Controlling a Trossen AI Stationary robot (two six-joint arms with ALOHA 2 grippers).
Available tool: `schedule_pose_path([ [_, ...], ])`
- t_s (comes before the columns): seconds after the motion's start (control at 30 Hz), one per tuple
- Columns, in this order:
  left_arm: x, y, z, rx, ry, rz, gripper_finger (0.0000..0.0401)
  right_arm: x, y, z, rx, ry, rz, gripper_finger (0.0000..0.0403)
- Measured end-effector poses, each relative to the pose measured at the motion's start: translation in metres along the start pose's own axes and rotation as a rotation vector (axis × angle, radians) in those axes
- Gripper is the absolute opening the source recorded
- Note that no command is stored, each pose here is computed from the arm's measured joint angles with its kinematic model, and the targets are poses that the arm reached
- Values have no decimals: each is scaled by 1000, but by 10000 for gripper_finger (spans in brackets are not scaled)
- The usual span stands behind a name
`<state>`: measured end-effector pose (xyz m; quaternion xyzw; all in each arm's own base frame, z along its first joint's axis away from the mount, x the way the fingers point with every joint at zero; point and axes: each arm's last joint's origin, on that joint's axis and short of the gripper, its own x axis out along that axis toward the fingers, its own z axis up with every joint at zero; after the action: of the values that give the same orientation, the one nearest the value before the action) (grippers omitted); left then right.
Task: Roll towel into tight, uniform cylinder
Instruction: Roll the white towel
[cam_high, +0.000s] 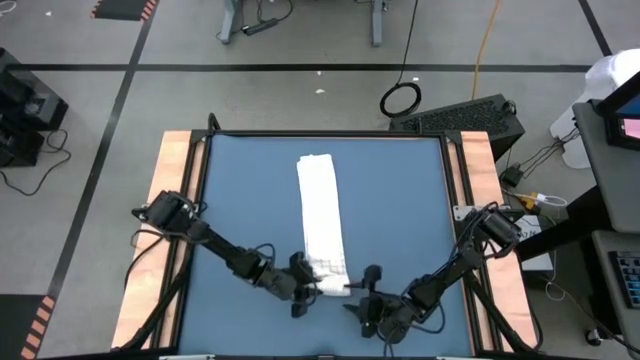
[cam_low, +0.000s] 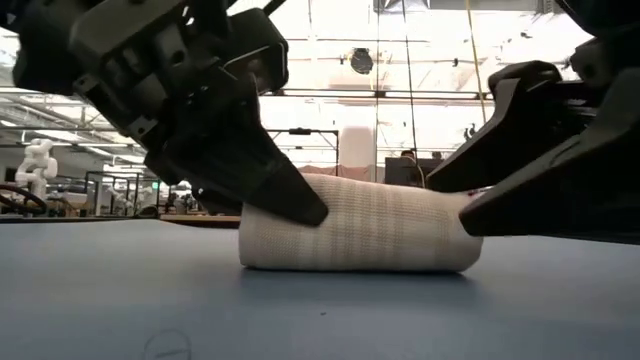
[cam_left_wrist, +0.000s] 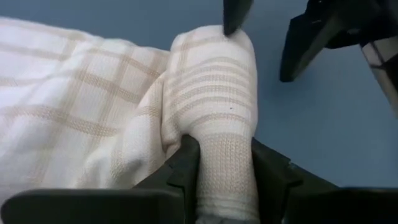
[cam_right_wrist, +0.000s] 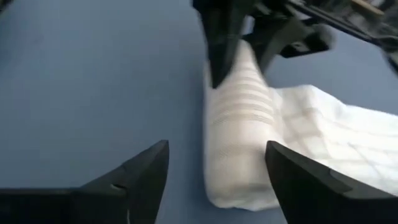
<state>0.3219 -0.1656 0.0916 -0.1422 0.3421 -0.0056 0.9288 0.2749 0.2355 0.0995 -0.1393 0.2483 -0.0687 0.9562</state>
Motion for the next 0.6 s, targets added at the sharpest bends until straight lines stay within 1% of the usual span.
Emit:
schedule_pose_path([
  [0.07, 1, 3, 1, -32, 20, -7, 110, 0, -1, 0, 4, -7, -45, 259],
  [0.17, 2, 8, 2, -79, 48, -8, 106, 2, -4, 2, 8, -12, -59, 260],
  [0.23, 2, 10, 3, -102, 58, -16, 105, 7, -8, 1, 29, 10, -45, 260],
  [0.37, 3, 11, 4, -108, 69, -29, 106, 20, -20, 0, 127, 78, -5, 257],
  [0.47, 3, 11, 4, -110, 69, -30, 106, 26, -26, 0, 199, 112, 19, 243],
  [0.6, 2, 11, 3, -140, 73, -28, 106, 28, -28, 1, 225, 119, 30, 214],
])
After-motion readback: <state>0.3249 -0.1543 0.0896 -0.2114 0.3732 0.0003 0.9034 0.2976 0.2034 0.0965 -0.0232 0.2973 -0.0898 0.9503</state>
